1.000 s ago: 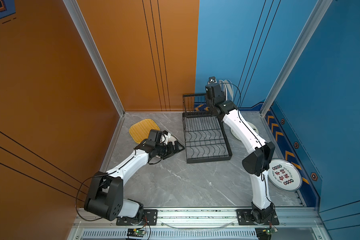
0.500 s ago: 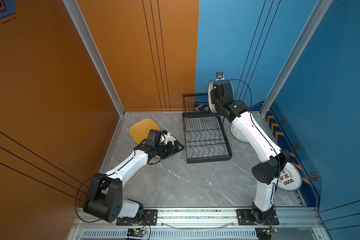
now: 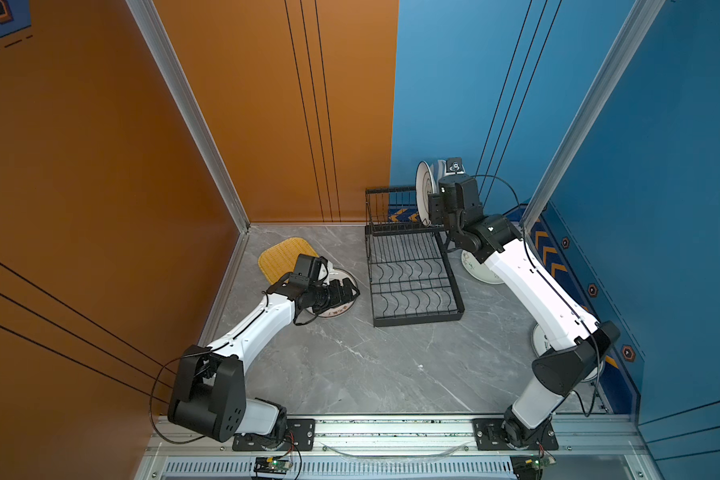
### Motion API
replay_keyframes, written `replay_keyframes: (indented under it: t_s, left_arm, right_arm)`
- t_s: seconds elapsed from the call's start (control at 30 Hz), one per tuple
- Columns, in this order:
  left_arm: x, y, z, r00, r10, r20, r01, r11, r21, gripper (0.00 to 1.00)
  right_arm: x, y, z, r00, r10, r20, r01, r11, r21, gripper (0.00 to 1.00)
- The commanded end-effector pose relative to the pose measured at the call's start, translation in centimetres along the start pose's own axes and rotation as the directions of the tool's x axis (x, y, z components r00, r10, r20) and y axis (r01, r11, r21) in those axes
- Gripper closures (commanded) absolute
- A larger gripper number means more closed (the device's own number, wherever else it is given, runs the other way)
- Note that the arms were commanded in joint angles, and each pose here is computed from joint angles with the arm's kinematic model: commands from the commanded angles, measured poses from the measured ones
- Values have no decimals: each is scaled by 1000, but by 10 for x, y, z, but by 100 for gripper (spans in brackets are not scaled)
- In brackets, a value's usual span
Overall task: Load the plates into the dish rack
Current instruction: 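Open right gripper and draw it back while left gripper reaches toward the sunburst plate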
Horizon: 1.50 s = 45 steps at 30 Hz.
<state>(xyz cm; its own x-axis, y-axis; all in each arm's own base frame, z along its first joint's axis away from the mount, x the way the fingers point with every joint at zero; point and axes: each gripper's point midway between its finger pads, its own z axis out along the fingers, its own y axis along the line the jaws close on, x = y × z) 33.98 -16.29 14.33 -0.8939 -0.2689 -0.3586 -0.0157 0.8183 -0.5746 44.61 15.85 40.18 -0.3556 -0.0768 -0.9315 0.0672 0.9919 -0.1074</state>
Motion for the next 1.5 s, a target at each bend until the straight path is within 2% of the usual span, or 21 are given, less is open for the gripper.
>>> replay_keyframes:
  t_s: [0.0,0.07,0.13,0.27,0.47,0.73,1.03,1.47]
  left_arm:
    - [-26,18,-3,997,71,40,-65,987,-149,9]
    - [-39,21,0,993,110,36,-101,974,-204,12]
    - [-55,25,4,989,147,31,-135,957,-255,21]
    - [-82,28,23,977,211,0,-201,927,-317,29]
    - [-122,37,55,962,273,-29,-260,876,-406,35]
    - [-157,51,93,949,309,-63,-301,827,-475,37]
    - [-162,73,124,947,289,-142,-320,794,-517,34]
    - [-139,98,133,943,234,-237,-328,777,-538,31]
  right_arm:
    - [35,2,-17,994,73,-87,-78,995,-64,29]
    - [55,0,-22,989,82,-123,-92,993,-74,28]
    - [71,-3,-28,983,100,-153,-115,989,-89,28]
    - [93,-7,-37,973,129,-192,-150,984,-98,27]
    - [111,-21,-47,965,157,-212,-178,981,-83,27]
    - [124,-37,-54,955,180,-236,-198,979,-57,26]
    - [130,-37,-49,945,191,-266,-214,975,-62,22]
    - [134,-28,-39,938,188,-292,-220,972,-80,19]
